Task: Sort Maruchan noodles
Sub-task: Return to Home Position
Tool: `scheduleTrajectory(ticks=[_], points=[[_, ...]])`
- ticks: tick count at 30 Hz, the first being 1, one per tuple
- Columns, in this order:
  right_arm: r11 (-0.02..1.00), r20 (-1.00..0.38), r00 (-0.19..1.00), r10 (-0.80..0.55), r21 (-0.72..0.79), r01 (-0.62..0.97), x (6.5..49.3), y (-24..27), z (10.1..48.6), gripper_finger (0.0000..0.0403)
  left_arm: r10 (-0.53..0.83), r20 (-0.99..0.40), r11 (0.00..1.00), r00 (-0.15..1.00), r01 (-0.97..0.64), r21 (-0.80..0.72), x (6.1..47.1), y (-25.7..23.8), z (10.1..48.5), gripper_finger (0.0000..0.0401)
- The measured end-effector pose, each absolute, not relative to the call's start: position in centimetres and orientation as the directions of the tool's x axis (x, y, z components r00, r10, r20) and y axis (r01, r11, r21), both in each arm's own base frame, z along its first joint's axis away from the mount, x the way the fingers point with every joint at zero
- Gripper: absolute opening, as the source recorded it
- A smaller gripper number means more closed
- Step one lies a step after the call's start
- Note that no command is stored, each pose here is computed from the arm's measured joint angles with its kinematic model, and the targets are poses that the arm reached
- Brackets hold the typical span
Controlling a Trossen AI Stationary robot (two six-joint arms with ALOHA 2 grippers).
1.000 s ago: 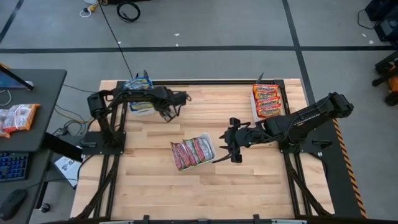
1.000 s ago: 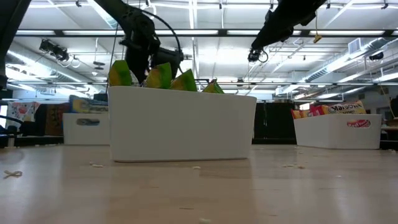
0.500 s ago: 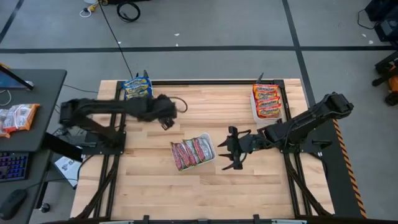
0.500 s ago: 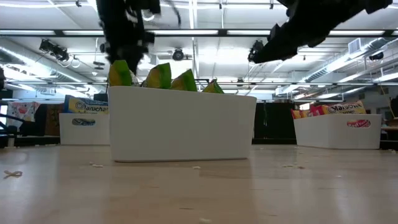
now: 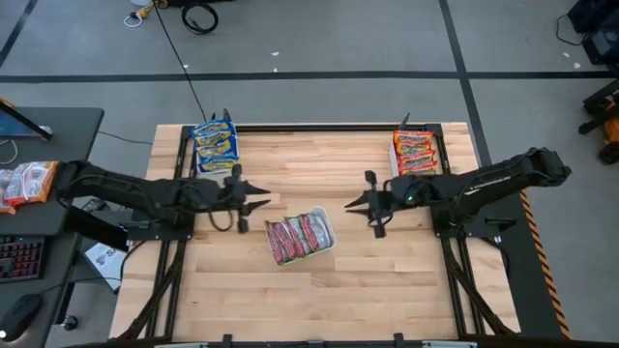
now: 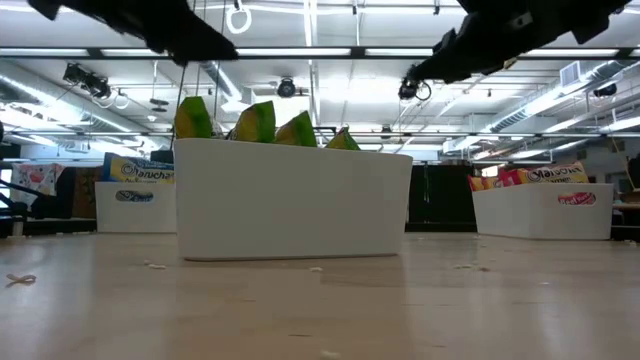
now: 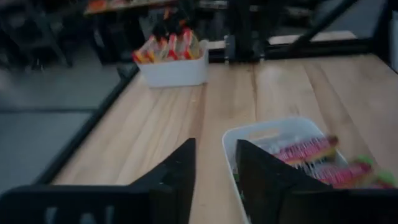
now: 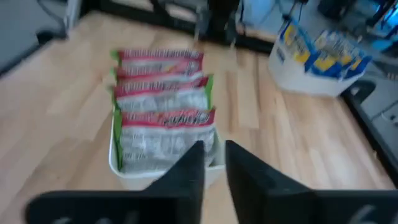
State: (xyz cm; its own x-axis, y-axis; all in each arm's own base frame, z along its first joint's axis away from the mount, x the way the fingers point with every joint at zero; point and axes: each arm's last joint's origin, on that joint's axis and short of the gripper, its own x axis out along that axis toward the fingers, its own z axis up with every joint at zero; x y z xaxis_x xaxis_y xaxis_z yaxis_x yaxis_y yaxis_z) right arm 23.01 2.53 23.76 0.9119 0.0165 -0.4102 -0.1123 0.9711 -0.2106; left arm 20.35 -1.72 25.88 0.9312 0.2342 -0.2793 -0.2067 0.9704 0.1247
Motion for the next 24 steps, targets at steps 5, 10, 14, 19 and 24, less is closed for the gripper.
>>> scheduleTrajectory(ticks=[5, 10, 14, 19, 24], points=[[0.979, -0.331, 0.943, -0.022, -0.200, -0.047, 21.8, 1.2, 24.7, 0.0009, 0.243, -0.212, 0.959, 0.946, -0.202, 0.199, 18.9, -1.4, 27.1, 0.0074], [0.991, -0.340, 0.936, -0.090, -0.120, 0.052, 20.9, 0.7, 25.1, 0.0031, 0.238, -0.182, 0.962, 0.954, -0.205, 0.182, 18.5, -1.4, 27.6, 0.0060], [0.990, -0.345, 0.934, -0.092, 0.073, 0.124, 20.9, 0.7, 25.0, 0.0051, 0.228, -0.187, 0.972, 0.955, -0.235, -0.011, 18.6, -1.5, 27.5, 0.0061], [0.987, -0.295, 0.952, -0.079, 0.112, 0.116, 20.3, 0.6, 25.9, 0.0054, 0.187, -0.170, 0.982, 0.967, -0.191, -0.006, 18.7, -1.6, 27.6, 0.0061], [0.995, -0.206, 0.973, -0.100, 0.009, 0.104, 17.3, 0.2, 28.0, 0.0053, 0.097, 0.009, 0.995, 0.995, -0.097, -0.029, 16.7, -1.6, 26.8, 0.0061]])
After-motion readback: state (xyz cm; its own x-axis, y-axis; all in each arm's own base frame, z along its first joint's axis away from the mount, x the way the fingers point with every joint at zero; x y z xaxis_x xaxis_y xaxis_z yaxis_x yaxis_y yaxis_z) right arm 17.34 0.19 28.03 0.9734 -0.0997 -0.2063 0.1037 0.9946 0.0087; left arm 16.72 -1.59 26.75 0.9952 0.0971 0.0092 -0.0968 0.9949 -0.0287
